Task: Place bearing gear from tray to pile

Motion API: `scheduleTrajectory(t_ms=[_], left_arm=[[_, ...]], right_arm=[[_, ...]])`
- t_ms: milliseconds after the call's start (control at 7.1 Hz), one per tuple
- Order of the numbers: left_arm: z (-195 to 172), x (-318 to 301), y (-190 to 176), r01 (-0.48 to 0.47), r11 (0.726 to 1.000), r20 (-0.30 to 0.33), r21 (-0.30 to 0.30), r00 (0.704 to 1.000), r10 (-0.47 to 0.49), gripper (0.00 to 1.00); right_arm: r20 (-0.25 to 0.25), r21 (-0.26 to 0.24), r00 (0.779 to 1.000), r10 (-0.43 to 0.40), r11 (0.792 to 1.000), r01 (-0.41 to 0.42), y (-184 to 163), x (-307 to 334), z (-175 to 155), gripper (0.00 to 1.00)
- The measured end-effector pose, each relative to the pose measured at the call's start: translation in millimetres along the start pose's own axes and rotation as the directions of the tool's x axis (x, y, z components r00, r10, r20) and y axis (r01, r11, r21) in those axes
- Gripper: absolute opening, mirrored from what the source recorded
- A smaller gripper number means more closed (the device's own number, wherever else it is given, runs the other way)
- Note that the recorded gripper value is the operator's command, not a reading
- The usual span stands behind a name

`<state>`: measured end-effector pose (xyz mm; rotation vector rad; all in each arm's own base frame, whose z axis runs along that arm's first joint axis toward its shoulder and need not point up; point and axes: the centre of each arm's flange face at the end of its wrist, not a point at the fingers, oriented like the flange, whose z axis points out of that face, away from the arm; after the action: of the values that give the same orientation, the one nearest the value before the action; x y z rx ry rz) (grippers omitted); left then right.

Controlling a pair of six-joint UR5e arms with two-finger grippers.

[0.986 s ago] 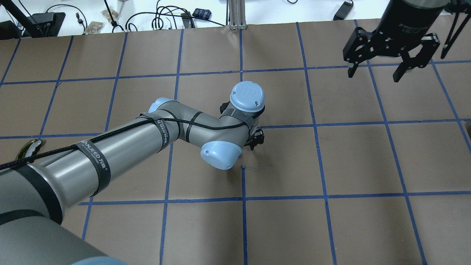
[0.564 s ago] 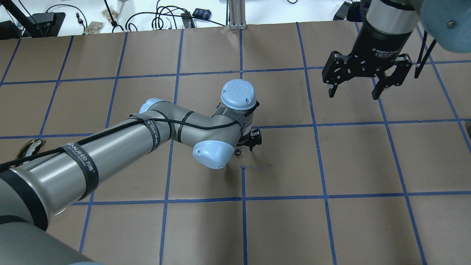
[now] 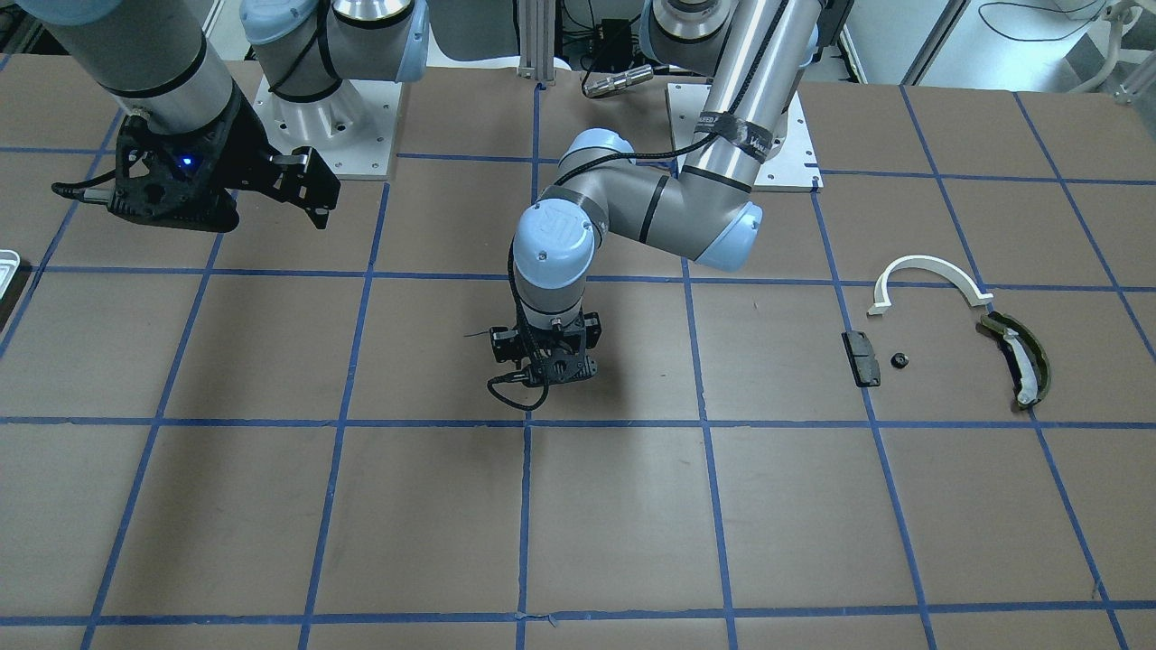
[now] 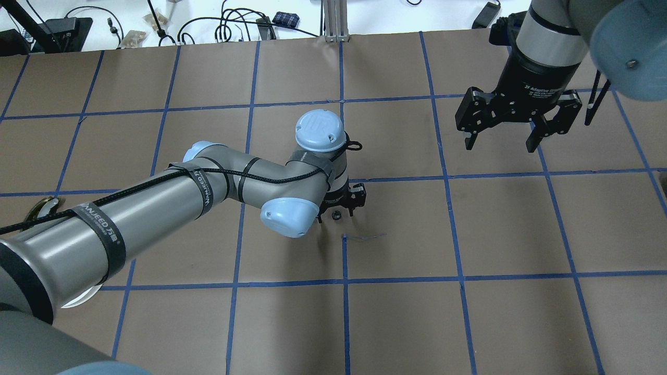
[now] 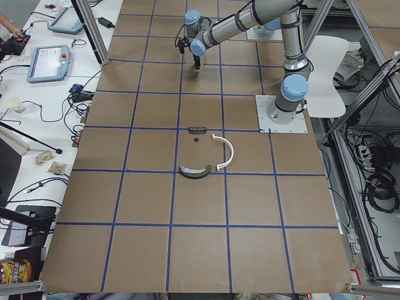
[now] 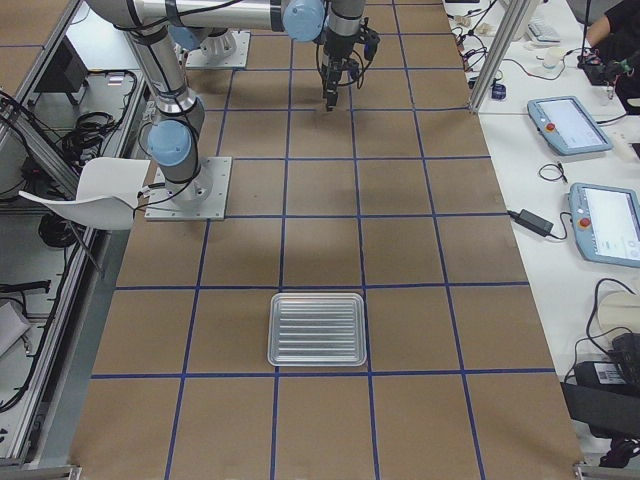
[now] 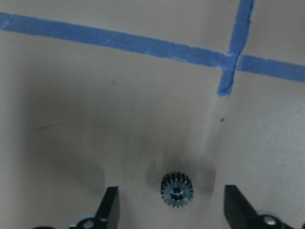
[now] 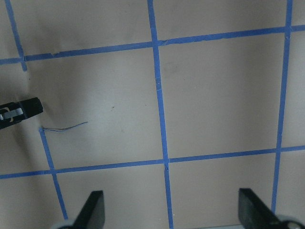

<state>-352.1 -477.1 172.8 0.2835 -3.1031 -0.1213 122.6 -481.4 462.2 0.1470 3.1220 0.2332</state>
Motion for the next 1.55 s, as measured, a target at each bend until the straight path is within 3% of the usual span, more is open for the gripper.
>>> scheduleTrajectory(t_ms=[282, 423, 564, 1127, 1550], left_arm=[[-2, 1, -3, -0.002, 1.0, -0.005, 0.008, 1.0, 0.003, 0.3], [1, 1, -4, -0.003, 1.0, -0.003, 0.008, 1.0, 0.003, 0.2], [3, 1, -5, -0.002, 1.0, -0.002, 0.009, 1.0, 0.002, 0.0], [-40, -37, -30, 0.044, 0.998, -0.034, 0.033, 0.998, -0.043, 0.0], [-96, -210, -107, -0.085, 0.996, -0.027, -0.007, 0.996, 0.085, 0.0]], right_arm=[[0.001, 0.005, 1.0, 0.002, 1.0, -0.002, -1, 0, 0, 1.0], [0.002, 0.007, 1.0, 0.002, 1.0, -0.002, -1, 0, 0, 1.0], [0.001, 0.009, 1.0, -0.001, 1.0, 0.001, -2, 0, 0, 1.0], [0.004, 0.007, 1.0, -0.007, 1.0, 0.007, -1, 0, 0, 1.0], [0.003, 0.007, 1.0, -0.007, 1.0, 0.007, -1, 0, 0, 1.0]])
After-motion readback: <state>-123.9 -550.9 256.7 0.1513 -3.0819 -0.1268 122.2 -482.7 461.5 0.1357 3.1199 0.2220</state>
